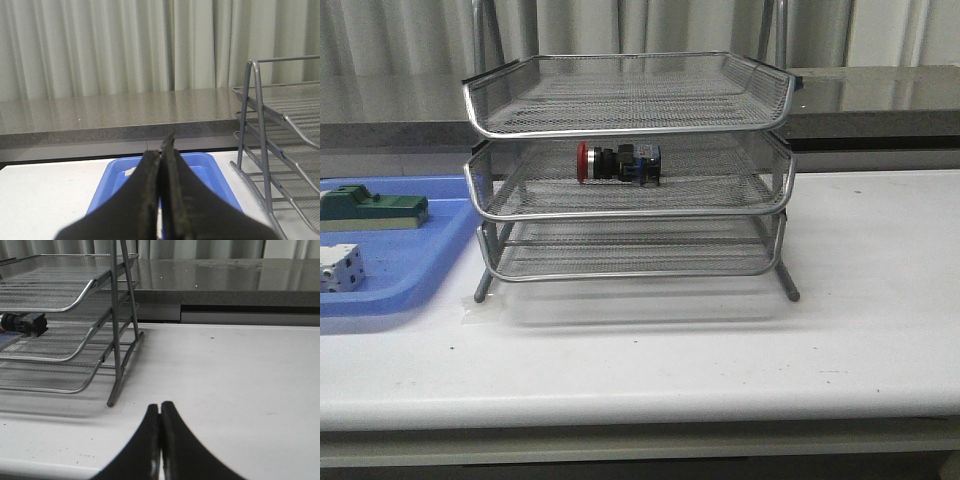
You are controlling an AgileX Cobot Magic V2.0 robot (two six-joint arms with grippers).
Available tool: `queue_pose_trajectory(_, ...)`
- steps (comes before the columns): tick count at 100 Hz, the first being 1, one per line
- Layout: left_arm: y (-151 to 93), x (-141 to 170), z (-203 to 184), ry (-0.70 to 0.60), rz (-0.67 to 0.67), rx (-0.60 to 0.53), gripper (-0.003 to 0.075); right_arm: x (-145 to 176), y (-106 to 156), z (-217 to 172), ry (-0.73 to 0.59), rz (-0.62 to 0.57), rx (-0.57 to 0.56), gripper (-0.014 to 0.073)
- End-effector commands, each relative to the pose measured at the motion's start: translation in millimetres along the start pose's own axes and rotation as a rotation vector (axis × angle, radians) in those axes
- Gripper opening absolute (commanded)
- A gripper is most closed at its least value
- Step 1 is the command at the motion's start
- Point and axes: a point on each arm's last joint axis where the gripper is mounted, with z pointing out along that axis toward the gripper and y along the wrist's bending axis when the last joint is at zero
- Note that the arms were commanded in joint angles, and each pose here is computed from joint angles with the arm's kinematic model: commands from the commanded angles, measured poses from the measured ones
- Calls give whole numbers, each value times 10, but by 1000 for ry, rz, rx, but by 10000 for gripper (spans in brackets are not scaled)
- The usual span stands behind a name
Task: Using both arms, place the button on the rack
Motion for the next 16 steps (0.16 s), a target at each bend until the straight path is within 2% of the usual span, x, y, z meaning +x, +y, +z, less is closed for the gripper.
queue_pose_trajectory(1, 3, 16, -27, -85, -21, -2, -20, -83, 3, -16, -102, -6, -3, -69)
queue_pose_trajectory(16, 3, 16, -27, -85, -21, -2, -20, -83, 3, -16, -102, -6, -3, -69)
